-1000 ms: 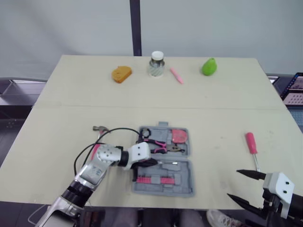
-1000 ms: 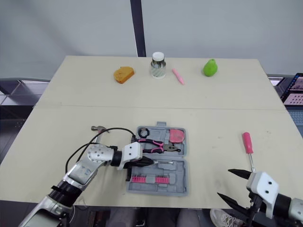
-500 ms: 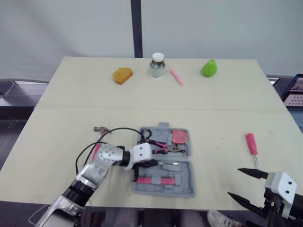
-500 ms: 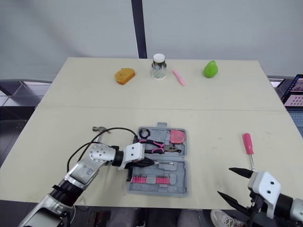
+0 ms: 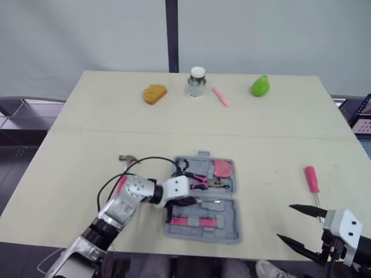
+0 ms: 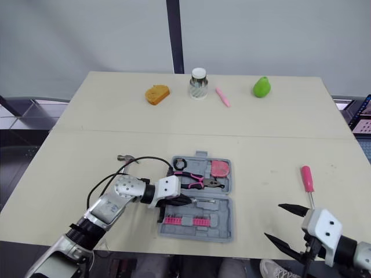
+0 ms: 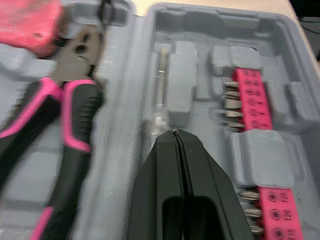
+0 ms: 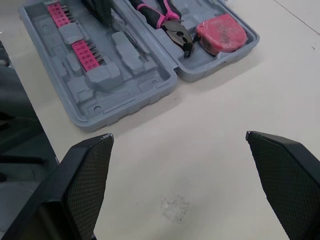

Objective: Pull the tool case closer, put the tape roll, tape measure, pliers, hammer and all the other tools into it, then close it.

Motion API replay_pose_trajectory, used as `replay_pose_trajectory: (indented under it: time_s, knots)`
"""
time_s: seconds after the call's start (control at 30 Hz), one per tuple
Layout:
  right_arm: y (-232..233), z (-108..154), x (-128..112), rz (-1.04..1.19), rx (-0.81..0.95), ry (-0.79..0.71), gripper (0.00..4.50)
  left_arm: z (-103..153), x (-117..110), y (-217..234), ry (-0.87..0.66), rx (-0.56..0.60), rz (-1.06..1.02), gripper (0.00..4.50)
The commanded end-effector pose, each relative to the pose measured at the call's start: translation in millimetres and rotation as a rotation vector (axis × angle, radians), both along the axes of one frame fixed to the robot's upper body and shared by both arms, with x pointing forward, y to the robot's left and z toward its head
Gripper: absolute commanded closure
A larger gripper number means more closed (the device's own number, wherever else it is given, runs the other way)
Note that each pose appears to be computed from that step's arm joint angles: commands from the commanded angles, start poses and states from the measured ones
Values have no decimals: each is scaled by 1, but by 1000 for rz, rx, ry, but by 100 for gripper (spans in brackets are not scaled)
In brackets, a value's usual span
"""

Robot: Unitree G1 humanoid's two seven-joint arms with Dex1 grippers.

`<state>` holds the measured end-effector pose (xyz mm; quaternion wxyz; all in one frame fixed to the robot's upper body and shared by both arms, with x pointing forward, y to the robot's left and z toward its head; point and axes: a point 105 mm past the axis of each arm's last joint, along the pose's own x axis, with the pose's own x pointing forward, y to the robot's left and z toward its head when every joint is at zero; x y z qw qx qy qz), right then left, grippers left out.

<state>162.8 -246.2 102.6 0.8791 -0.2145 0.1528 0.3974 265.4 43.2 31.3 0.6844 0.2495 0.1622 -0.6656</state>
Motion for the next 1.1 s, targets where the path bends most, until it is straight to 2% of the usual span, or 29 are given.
replay_pose_trajectory:
  time_s: [0.03,0.27,0.4,0.63,0.73,1.1]
  knots:
    - [3,6,1,1,10,-30,0,-36,-12,13,101,124,22,448]
    - [3,5,2,1,5,-29,0,-34,-10,12,91,97,19,448]
    - [3,5,3,1,4,-30,0,-7,-10,8,102,-47,20,448]
    - [2,6,7,4,3,-36,0,38,-3,14,96,-210,70,448]
    - [2,6,8,6,2,-38,0,49,2,16,76,-242,89,448]
    - [1,7,9,8,-4,-44,0,26,8,15,25,-137,105,448]
